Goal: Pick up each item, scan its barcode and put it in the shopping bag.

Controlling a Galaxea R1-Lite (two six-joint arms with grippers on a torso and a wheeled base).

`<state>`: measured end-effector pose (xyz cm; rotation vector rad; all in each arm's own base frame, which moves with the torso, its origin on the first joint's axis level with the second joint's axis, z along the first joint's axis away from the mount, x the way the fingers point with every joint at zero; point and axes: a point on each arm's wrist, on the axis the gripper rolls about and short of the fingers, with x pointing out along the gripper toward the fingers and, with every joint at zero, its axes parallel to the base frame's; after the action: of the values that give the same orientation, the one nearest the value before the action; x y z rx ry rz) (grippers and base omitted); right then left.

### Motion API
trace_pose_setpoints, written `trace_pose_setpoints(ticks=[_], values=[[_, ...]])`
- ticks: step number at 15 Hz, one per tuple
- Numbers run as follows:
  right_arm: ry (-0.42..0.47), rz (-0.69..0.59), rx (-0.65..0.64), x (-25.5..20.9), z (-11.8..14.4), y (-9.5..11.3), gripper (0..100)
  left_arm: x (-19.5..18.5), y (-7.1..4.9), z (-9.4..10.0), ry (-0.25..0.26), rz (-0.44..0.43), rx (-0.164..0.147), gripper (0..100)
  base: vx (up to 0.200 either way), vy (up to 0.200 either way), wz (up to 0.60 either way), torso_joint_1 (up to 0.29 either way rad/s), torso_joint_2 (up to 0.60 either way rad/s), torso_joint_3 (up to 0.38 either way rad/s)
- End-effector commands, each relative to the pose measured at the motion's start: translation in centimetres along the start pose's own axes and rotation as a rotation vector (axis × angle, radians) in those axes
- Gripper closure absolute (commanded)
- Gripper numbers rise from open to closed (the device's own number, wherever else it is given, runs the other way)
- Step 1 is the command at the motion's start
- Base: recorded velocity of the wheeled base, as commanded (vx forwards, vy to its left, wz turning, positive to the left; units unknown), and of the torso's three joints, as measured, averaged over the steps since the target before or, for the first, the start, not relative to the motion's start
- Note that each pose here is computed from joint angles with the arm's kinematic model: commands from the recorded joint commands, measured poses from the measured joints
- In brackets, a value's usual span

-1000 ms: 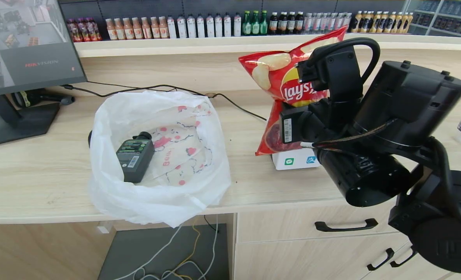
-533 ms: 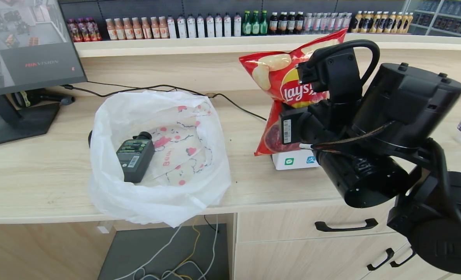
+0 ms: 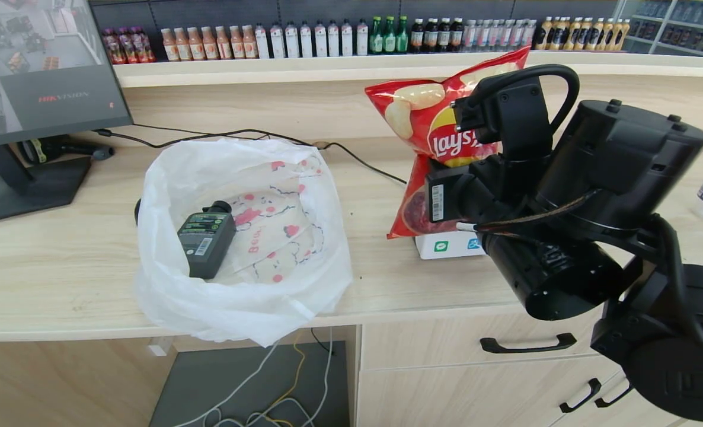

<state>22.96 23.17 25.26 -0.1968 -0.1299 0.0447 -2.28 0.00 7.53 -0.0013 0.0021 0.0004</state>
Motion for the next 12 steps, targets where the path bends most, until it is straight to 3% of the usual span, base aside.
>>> trace_pose_setpoints(ticks=[1,6,12], values=[[-0.003,0.002,0.002,-0.1,0.1,0.0,100,0.0,0.0,0.0,-0.001,0.000,0.000,0,0.000,0.000,0.00,0.000,0.00,0.000],[-0.018,0.020,0.013,-1.1,0.9,0.2,100,0.0,0.0,0.0,-0.001,0.000,0.000,0,0.000,0.000,0.00,0.000,0.00,0.000],[-0.065,0.038,0.032,-3.3,2.9,-1.2,100,0.0,0.0,0.0,-0.001,0.001,0.000,0,0.000,0.000,0.00,0.000,0.00,0.000]])
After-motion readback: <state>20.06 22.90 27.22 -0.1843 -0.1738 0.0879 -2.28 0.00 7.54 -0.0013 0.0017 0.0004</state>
